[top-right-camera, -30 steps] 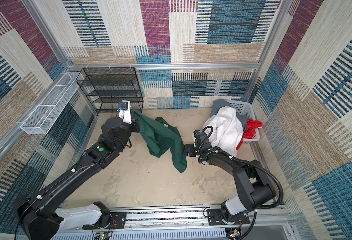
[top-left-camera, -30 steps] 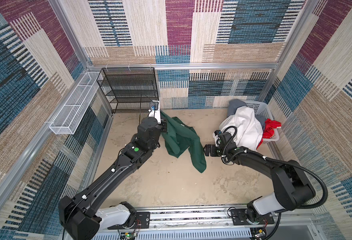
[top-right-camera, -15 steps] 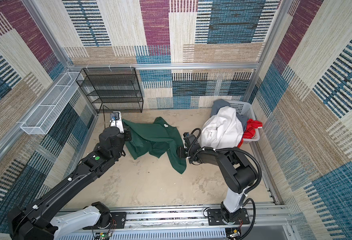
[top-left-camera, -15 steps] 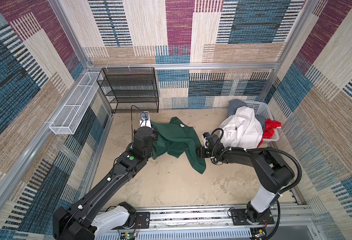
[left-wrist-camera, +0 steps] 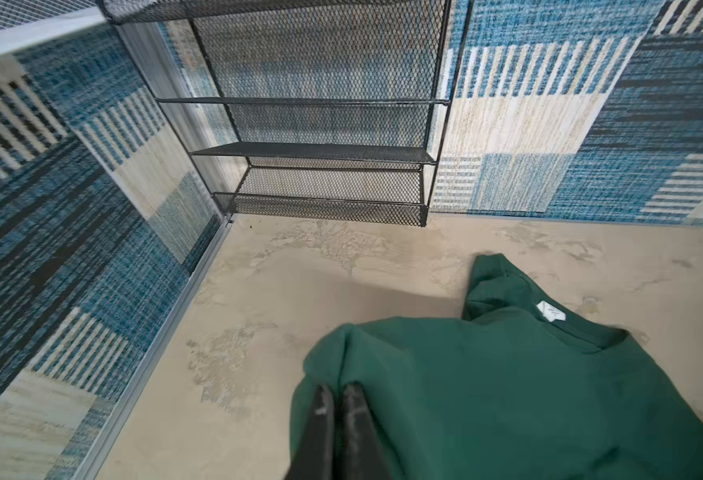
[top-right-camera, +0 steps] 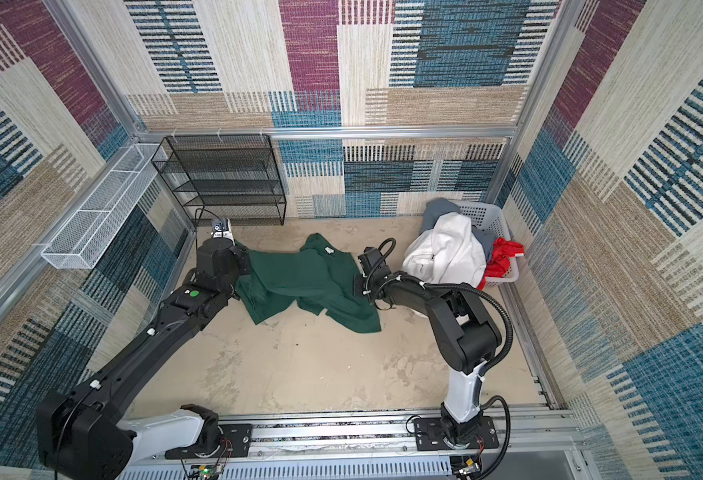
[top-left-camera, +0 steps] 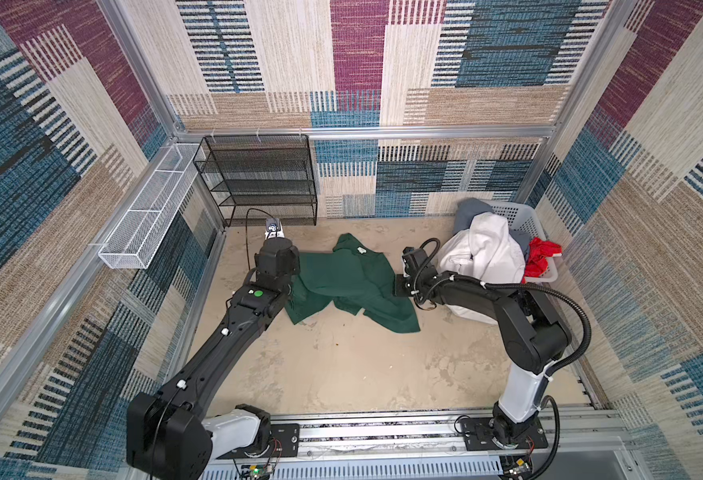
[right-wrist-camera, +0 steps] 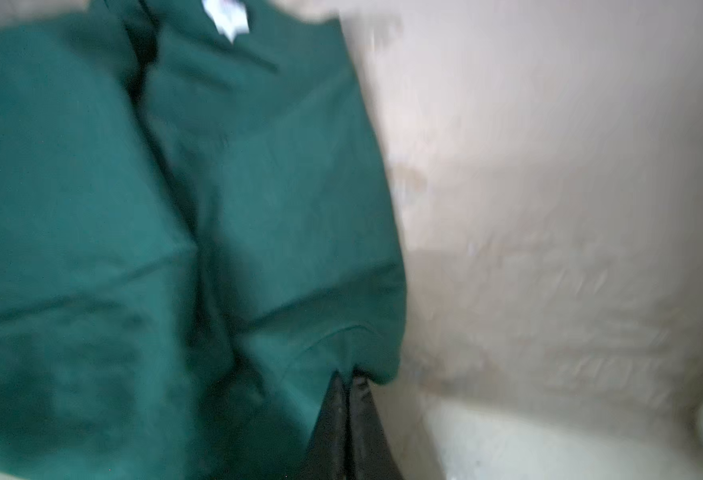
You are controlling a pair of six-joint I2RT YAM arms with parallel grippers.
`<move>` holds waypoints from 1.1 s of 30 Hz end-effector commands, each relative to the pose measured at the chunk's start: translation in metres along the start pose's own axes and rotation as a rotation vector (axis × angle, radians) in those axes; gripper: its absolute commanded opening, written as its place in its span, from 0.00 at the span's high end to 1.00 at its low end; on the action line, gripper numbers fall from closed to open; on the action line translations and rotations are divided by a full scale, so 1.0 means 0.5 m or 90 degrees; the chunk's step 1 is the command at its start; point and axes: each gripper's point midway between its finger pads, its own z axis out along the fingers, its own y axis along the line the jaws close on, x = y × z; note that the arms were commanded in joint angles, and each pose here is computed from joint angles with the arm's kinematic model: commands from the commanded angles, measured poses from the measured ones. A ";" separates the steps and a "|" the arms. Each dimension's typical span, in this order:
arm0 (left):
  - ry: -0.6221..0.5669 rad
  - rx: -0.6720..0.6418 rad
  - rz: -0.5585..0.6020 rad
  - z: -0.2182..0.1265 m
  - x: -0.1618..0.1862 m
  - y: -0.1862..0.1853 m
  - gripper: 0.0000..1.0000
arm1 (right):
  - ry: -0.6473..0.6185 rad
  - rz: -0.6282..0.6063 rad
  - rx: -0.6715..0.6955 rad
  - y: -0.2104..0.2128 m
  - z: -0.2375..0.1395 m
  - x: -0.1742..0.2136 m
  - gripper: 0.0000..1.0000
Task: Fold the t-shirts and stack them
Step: 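Lower the t-shirt with left gripper while right gripper grasps and spreads its far edge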
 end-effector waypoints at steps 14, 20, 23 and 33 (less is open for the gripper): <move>-0.196 0.259 0.021 -0.134 -0.309 -0.102 1.00 | -0.336 0.047 0.082 -0.026 -0.428 -0.368 1.00; -0.118 0.268 0.021 -0.194 -0.035 -0.121 1.00 | -0.283 0.110 0.080 -0.090 -0.493 -0.169 1.00; -0.039 0.215 0.007 -0.192 0.095 -0.082 1.00 | -0.193 0.135 0.065 -0.107 -0.441 -0.033 1.00; 0.157 0.097 -0.009 -0.186 0.312 0.002 0.30 | -0.015 0.203 0.010 -0.091 -0.311 0.201 0.30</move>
